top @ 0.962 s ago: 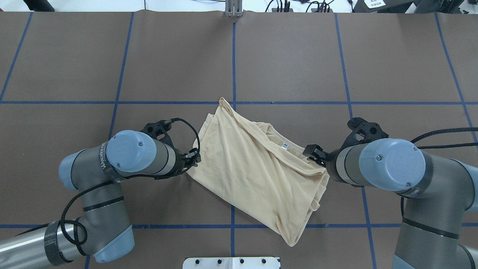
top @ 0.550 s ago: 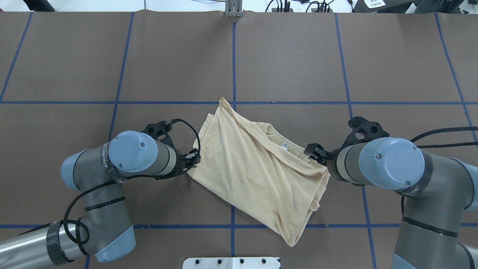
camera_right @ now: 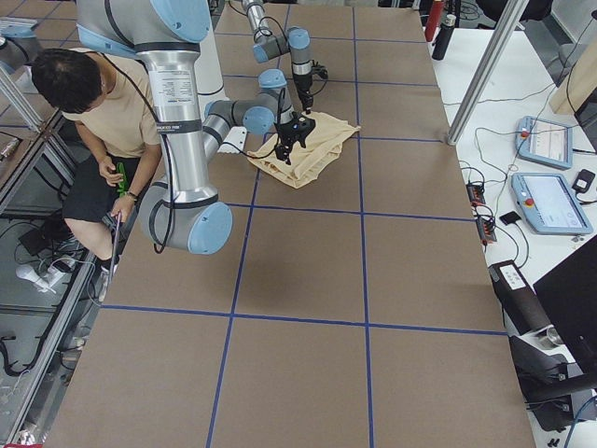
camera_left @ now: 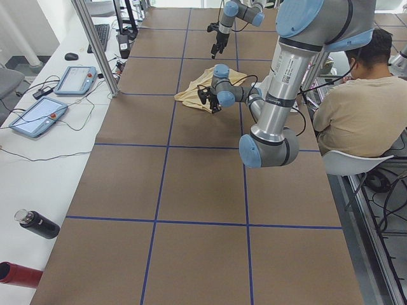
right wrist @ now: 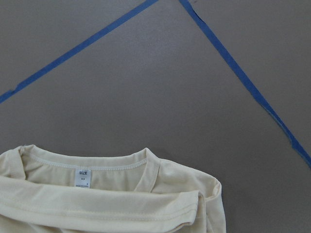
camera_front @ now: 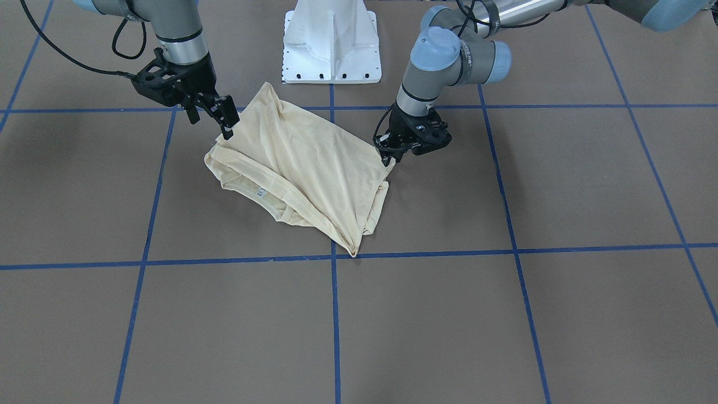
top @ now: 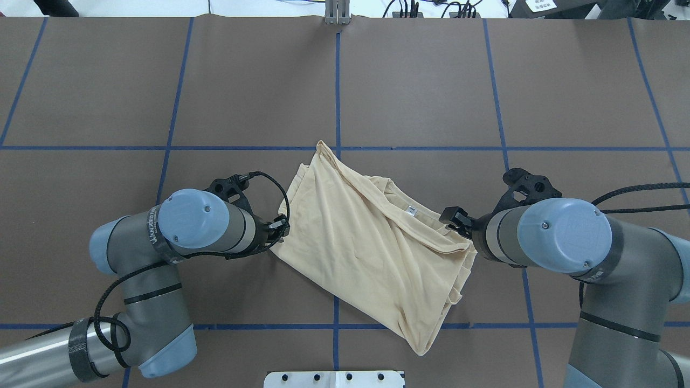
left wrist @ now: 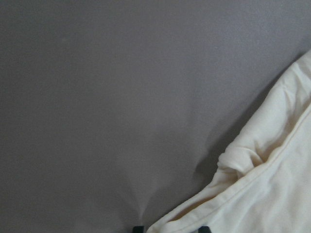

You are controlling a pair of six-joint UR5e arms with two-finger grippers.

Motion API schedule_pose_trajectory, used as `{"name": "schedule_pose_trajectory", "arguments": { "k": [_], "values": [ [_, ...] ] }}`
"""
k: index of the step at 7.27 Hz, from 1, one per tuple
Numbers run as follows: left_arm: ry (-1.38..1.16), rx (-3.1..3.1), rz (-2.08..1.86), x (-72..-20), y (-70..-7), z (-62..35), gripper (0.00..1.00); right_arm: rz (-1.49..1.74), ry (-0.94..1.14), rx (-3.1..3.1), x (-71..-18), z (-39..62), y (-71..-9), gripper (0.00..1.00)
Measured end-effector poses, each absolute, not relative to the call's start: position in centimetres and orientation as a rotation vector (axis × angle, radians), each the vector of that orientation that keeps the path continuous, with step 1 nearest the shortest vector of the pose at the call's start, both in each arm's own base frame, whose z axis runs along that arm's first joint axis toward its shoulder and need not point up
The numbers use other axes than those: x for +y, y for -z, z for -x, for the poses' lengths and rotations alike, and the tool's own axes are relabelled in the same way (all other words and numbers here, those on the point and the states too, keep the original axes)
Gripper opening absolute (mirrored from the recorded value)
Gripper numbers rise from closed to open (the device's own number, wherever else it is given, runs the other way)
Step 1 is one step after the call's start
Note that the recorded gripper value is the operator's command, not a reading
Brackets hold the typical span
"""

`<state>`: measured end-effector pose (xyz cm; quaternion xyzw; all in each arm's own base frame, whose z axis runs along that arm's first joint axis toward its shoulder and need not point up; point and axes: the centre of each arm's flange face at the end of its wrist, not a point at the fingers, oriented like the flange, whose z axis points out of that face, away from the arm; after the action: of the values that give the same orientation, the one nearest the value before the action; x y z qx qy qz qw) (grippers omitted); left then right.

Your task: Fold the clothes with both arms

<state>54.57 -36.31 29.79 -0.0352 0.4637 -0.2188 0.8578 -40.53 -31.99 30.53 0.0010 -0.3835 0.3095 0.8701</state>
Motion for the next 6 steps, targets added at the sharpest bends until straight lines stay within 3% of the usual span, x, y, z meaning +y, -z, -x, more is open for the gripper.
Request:
{"name": "schedule_pose_trajectory", "arguments": {
  "k": [3,6],
  "values": [
    [0.466,0.979,0.059,-37.2,-29.7,-53.4,0.0,-0.003,-0.649,-0.797,-32.1,40.6,-30.7,1.0],
    [0.494,1.014,-0.067,-44.4,-29.0,-47.1,0.0,-0.004,-0.652,-0.794,-32.2,40.7,-30.9,1.0]
  ]
}}
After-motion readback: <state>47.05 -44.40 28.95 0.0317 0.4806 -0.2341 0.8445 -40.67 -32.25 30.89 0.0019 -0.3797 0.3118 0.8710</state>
